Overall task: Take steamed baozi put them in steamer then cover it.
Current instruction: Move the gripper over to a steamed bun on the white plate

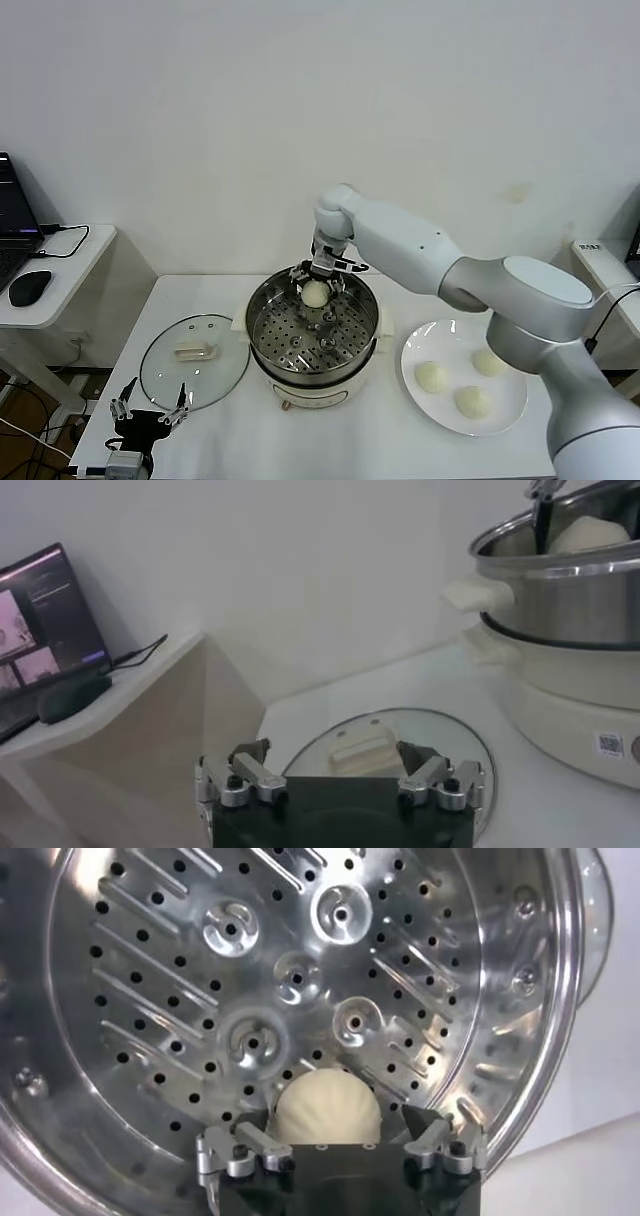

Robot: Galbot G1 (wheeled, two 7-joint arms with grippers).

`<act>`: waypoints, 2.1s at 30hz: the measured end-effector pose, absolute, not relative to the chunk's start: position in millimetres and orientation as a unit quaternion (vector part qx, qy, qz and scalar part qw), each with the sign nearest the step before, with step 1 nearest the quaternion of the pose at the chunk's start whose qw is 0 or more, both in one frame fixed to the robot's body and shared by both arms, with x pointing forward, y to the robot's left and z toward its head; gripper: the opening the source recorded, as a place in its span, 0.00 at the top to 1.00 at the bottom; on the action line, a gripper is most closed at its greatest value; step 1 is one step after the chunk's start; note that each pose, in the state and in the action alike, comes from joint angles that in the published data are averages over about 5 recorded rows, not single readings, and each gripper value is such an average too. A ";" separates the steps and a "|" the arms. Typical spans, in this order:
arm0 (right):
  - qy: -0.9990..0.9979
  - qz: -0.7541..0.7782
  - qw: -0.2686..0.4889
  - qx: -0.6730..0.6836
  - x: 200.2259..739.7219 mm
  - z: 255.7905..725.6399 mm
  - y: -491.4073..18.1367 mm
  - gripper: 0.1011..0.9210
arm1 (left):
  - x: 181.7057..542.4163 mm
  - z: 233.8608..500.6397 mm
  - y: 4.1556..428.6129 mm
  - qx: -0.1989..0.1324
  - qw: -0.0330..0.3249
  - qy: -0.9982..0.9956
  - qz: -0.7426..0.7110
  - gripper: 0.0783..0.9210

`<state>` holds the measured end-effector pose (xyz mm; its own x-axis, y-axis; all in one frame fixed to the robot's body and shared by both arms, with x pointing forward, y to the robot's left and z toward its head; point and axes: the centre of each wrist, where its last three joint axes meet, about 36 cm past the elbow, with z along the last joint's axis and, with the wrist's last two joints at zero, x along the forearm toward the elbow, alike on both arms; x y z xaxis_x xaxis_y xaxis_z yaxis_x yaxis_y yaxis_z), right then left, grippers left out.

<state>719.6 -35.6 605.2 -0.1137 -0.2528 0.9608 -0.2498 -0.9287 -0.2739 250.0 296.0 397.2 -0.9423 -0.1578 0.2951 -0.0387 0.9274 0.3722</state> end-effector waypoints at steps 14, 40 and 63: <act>0.410 -0.637 -0.098 -0.646 688.7 686.8 -119.9 0.12 | 250.4 407.8 291.8 0.042 0.155 -0.969 -0.185 0.12; 0.565 -0.502 -0.377 -0.536 602.2 650.2 -287.7 0.12 | 240.2 426.0 284.7 0.035 0.147 -0.971 -0.187 0.12; 0.550 -0.480 -0.451 -0.514 579.1 514.7 -301.5 0.12 | 246.2 408.3 287.1 0.029 0.165 -0.969 -0.184 0.12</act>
